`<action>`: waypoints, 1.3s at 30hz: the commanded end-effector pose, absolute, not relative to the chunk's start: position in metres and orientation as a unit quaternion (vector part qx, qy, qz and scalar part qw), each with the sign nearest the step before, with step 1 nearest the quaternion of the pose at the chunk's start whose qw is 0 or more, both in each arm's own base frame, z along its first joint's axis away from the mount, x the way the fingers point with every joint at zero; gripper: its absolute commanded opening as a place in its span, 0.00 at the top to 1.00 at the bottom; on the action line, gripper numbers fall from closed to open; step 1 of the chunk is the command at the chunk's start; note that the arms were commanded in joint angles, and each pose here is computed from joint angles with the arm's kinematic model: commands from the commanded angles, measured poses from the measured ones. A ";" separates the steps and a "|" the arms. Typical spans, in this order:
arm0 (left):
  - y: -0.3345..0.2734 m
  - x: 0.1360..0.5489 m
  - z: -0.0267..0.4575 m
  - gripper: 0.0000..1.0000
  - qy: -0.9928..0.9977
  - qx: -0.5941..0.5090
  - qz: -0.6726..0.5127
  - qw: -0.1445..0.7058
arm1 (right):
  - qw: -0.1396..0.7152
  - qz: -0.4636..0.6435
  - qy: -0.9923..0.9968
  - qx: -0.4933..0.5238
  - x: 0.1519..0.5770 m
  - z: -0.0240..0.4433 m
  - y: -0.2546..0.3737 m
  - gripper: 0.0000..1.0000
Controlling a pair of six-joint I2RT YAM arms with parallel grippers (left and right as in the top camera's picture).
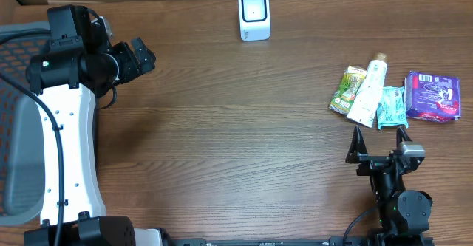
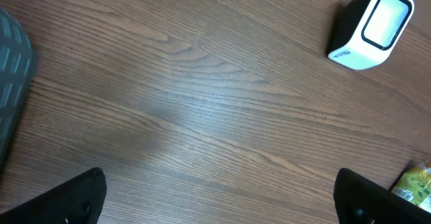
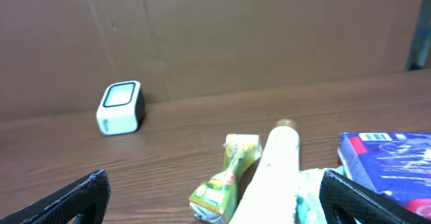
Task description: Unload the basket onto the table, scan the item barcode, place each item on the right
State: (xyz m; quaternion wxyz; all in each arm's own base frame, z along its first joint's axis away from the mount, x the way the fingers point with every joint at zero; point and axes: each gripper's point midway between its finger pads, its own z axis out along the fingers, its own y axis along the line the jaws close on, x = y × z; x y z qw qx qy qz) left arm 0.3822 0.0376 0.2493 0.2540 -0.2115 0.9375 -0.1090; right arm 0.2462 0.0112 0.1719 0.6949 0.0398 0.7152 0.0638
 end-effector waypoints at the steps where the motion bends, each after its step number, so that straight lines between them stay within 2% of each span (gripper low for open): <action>1: 0.035 0.385 0.250 0.00 0.937 -0.212 -0.115 0.254 | 0.694 0.085 0.715 0.019 0.246 0.170 0.022 0.00; 29: 0.034 0.384 0.254 0.00 0.935 -0.211 -0.115 0.259 | 0.694 0.085 0.715 0.019 0.246 0.170 0.022 0.00; 35: 0.033 0.371 0.293 0.00 0.922 -0.198 -0.083 0.323 | 0.694 0.085 0.715 0.019 0.246 0.170 0.022 0.00; 39: 0.030 0.363 0.337 0.00 0.892 -0.168 -0.021 0.419 | 0.694 0.085 0.715 0.019 0.246 0.170 0.022 0.00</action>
